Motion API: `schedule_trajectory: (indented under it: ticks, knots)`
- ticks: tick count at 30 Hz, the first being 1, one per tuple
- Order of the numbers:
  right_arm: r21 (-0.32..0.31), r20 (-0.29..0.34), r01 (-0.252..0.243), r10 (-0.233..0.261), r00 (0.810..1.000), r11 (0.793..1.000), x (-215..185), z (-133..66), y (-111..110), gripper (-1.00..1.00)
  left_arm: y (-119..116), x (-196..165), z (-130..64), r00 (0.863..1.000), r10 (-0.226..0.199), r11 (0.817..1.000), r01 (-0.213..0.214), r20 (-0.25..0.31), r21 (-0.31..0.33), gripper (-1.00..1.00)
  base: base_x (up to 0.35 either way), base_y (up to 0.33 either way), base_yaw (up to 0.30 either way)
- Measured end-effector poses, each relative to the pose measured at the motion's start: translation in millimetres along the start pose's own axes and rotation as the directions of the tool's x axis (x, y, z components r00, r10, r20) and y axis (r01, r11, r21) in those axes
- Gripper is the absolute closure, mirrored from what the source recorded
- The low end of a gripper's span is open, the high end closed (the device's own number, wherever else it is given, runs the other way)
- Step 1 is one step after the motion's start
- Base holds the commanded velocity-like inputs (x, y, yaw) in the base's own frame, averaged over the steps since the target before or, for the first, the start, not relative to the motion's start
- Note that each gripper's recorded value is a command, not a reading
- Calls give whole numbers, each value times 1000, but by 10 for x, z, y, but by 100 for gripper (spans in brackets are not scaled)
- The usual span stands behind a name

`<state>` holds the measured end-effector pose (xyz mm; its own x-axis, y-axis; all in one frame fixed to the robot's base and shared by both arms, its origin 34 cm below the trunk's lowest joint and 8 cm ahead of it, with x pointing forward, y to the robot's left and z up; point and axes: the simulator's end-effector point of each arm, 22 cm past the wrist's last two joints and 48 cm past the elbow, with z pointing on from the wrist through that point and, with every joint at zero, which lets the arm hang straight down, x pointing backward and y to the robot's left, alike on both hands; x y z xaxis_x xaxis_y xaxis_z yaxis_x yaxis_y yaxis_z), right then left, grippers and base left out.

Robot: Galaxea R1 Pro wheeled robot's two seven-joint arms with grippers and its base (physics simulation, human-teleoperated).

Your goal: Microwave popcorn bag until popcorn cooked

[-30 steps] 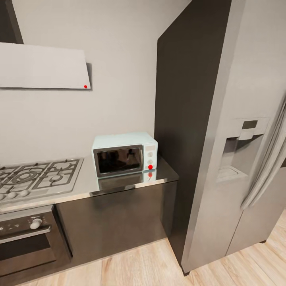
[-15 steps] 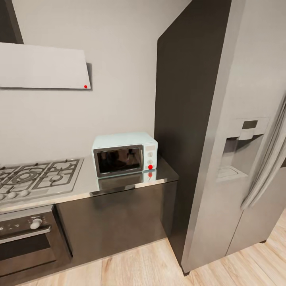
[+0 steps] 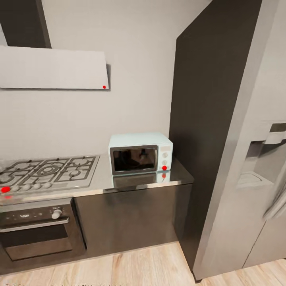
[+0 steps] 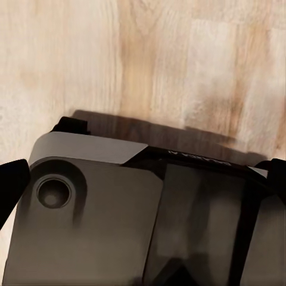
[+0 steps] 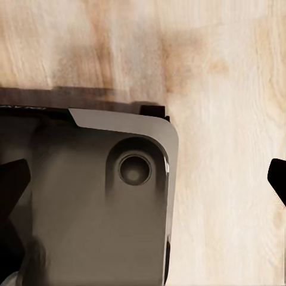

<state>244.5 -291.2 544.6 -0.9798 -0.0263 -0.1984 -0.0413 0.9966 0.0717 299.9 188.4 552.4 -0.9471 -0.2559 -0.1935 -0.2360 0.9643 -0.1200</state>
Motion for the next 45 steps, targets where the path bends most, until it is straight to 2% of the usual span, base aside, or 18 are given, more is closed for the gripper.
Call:
schedule_trajectory:
  ticks: [23,34,45]
  knots:
    - [0,1,0,0,1000,1000,-1,0,1,-100,1,-3,0,1000,0,1000,0,1,-1,-100,0,0,261]
    - [2,-1,0,0,1000,1000,2,-2,-13,-100,-12,4,0,1000,0,1000,0,1,-2,-100,0,-7,11]
    - [3,0,1,-1,1000,1000,1,-3,-25,-100,-11,7,0,1000,0,1000,0,0,-2,-100,0,-228,0]
